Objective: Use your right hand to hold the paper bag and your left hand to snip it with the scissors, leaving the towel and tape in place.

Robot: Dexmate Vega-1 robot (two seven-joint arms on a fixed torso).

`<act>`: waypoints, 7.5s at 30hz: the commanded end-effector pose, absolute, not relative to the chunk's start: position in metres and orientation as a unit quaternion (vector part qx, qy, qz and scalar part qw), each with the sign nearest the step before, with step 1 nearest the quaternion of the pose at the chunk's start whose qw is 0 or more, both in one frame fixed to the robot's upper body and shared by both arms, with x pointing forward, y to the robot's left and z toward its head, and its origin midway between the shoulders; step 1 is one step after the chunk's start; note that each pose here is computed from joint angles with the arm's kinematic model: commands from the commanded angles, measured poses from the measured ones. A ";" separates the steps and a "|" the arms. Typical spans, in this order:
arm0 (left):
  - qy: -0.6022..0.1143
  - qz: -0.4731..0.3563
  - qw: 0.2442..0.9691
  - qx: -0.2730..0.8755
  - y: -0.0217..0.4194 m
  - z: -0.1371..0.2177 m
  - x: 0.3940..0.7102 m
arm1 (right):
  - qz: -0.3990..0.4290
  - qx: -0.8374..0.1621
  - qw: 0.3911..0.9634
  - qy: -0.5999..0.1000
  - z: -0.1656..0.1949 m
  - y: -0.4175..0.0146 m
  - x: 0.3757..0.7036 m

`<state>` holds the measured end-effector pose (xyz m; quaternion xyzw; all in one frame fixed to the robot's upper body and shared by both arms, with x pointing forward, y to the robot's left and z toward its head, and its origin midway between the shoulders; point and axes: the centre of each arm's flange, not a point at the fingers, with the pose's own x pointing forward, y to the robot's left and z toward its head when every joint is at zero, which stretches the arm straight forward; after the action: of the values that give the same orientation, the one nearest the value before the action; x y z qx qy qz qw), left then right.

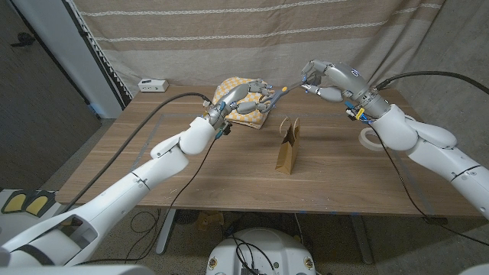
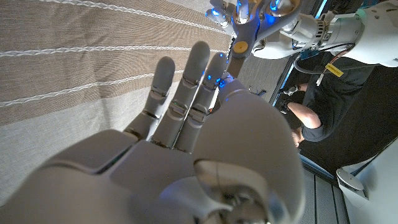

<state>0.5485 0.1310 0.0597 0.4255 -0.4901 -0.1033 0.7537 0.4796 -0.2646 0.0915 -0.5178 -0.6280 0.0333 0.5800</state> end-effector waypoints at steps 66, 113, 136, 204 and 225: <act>-0.511 -0.060 0.798 0.313 0.109 0.036 0.551 | 0.026 -0.508 0.581 -0.635 0.093 -0.257 0.468; -0.480 -0.060 0.837 0.255 0.132 0.034 0.559 | -0.065 -0.441 0.651 -0.614 0.108 -0.296 0.497; -0.436 -0.092 0.879 0.170 0.147 0.028 0.571 | -0.080 -0.400 0.708 -0.576 0.102 -0.303 0.517; -0.346 -0.271 0.894 -0.084 0.114 0.002 0.570 | -0.066 -0.311 0.806 -0.499 0.088 -0.323 0.527; -0.320 -0.341 0.856 -0.219 0.116 -0.001 0.577 | -0.069 -0.320 0.808 -0.491 0.088 -0.319 0.525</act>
<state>0.5729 0.1173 0.0009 -0.1685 -0.3303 -0.3028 0.8780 0.5254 -0.3207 0.0875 -0.3157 -0.4951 -0.0675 0.8066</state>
